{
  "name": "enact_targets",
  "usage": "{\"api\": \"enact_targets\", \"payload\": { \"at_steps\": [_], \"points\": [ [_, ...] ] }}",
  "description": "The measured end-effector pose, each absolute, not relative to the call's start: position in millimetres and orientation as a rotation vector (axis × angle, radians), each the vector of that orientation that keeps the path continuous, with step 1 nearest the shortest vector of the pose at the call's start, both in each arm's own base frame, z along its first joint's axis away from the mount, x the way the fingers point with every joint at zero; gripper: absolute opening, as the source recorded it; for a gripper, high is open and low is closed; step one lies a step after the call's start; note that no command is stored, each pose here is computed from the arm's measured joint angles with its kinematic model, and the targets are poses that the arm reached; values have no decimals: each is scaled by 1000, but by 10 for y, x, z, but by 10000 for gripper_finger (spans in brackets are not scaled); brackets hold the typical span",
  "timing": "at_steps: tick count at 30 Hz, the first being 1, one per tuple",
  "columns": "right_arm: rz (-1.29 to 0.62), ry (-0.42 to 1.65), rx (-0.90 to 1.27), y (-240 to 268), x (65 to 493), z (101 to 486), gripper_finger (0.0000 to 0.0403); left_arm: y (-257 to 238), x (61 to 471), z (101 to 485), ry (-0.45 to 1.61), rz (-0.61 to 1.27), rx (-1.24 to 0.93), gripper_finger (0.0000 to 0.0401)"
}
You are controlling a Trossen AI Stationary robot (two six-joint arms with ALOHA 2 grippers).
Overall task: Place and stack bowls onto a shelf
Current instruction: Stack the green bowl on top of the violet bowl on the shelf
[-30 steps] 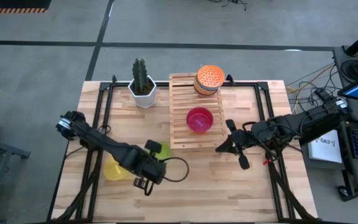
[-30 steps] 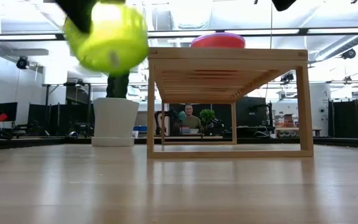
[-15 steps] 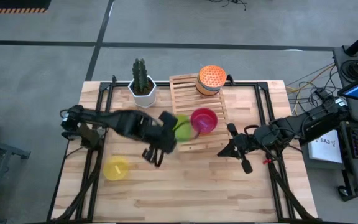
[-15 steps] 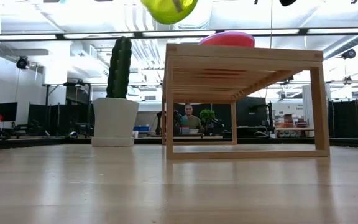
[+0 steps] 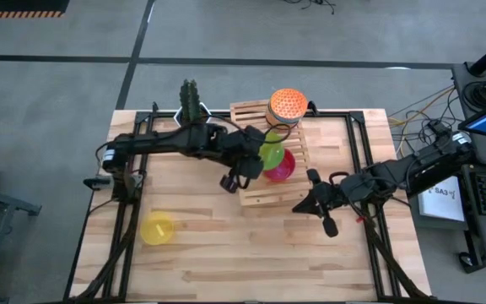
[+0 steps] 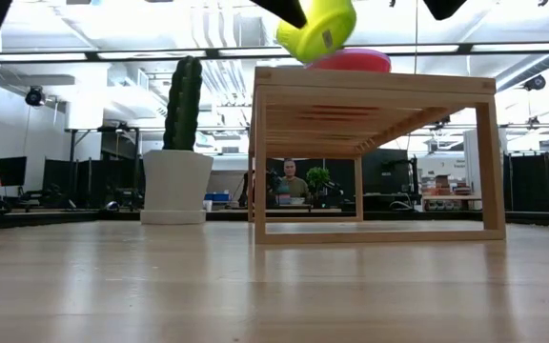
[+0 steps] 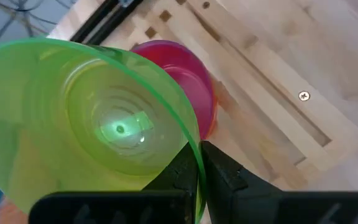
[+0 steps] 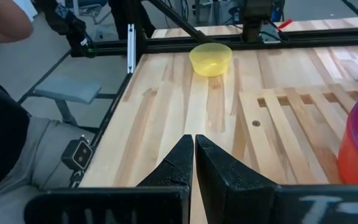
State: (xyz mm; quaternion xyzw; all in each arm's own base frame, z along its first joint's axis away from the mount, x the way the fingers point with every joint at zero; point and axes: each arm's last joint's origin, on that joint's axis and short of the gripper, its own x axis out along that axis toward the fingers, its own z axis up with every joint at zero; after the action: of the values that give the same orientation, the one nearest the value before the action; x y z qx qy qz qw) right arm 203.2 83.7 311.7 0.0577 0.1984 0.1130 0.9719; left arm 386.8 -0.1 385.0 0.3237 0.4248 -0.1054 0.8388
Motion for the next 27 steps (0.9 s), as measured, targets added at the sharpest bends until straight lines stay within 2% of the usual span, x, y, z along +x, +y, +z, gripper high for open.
{"api": "enact_targets", "payload": {
  "at_steps": [12,27],
  "points": [
    [224,423,113,858,2080,3068,9,50,4165,3771,899,-266,680,5],
    [204,415,74,849,2083,3068,9,121,4166,3872,925,-238,643,119]
  ]
}}
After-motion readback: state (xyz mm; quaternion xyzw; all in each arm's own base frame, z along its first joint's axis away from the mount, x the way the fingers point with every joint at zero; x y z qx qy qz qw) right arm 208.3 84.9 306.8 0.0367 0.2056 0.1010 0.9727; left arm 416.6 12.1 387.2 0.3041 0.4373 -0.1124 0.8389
